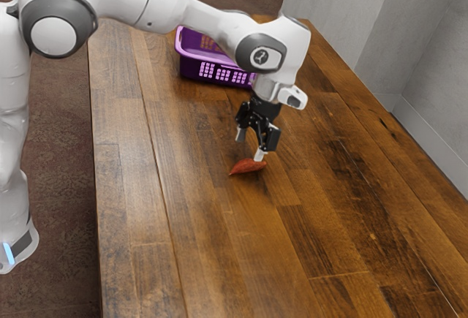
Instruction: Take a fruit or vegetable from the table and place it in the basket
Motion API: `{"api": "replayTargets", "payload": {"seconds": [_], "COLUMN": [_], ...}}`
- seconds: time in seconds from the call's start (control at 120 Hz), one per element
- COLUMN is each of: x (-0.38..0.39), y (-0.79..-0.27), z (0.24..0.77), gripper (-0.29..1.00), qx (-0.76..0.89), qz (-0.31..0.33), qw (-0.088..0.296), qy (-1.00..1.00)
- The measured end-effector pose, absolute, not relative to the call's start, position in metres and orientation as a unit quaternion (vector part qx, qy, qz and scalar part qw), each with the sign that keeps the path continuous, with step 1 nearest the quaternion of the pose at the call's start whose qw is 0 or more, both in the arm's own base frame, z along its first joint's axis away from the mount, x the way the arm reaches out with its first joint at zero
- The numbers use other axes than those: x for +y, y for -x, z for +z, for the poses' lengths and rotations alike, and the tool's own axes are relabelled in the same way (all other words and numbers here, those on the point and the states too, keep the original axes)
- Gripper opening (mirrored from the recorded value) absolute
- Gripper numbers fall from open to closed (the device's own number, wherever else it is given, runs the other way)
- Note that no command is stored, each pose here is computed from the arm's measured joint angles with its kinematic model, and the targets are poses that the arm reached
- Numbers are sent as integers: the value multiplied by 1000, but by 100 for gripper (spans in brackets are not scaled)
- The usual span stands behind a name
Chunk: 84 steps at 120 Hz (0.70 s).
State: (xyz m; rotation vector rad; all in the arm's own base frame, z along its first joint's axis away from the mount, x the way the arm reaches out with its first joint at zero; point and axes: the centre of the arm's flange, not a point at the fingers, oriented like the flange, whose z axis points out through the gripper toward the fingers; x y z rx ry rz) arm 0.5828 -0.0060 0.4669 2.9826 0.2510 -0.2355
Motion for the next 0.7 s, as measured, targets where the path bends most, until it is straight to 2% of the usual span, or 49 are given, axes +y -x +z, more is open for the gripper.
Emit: {"api": "replayTargets", "payload": {"seconds": [0.7], "x": [-6], "y": [-584], "z": [424], "gripper": [70], "qx": [-50], "qz": [-102], "qw": [58], "qy": [-992]}}
